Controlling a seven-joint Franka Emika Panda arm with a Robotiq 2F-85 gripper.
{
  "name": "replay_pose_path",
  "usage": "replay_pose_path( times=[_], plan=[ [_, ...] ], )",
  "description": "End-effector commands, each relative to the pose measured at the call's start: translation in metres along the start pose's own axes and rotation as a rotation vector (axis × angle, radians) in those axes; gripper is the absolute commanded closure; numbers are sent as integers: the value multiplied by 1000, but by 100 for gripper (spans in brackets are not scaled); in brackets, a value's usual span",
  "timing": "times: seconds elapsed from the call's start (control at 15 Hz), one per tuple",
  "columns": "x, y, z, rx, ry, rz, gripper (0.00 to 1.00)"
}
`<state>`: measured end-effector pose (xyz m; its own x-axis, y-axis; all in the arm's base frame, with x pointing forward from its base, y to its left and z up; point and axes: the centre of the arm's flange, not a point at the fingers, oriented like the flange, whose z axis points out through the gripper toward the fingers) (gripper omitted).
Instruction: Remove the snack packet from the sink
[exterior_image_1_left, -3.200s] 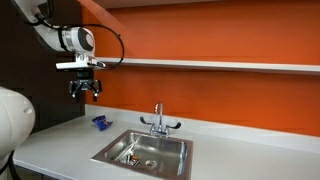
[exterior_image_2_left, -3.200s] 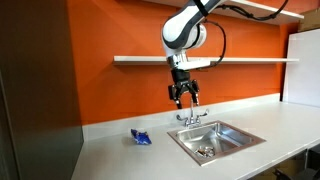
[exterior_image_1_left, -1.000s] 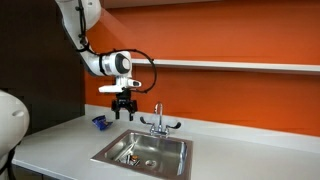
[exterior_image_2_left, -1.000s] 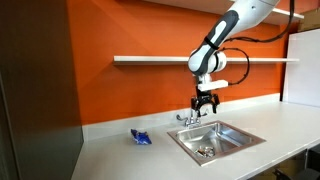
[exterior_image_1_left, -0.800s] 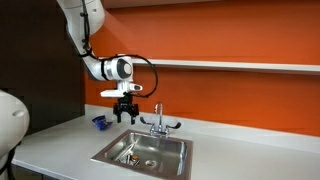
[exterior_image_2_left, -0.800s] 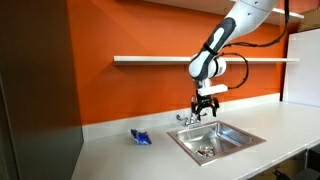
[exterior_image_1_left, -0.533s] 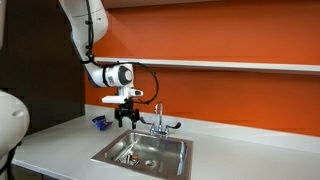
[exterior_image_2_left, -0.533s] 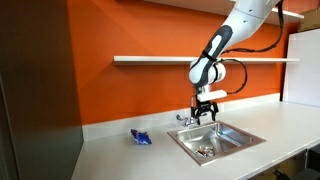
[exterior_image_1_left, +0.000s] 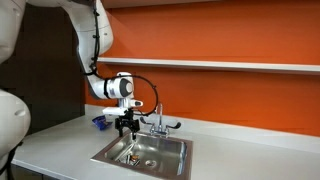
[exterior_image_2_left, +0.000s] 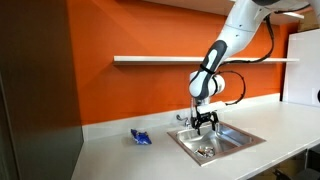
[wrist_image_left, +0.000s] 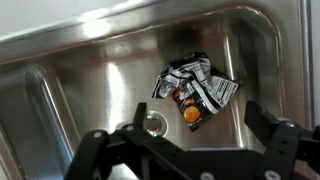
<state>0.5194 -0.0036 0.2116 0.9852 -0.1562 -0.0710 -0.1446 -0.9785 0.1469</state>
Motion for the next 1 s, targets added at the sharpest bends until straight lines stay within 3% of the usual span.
replay_pose_path(
  times=[0.0,0.93],
  plan=[
    [11,-7,22,-14,8,17,0],
    [28,-29,98,16,-12,22,0]
  ],
)
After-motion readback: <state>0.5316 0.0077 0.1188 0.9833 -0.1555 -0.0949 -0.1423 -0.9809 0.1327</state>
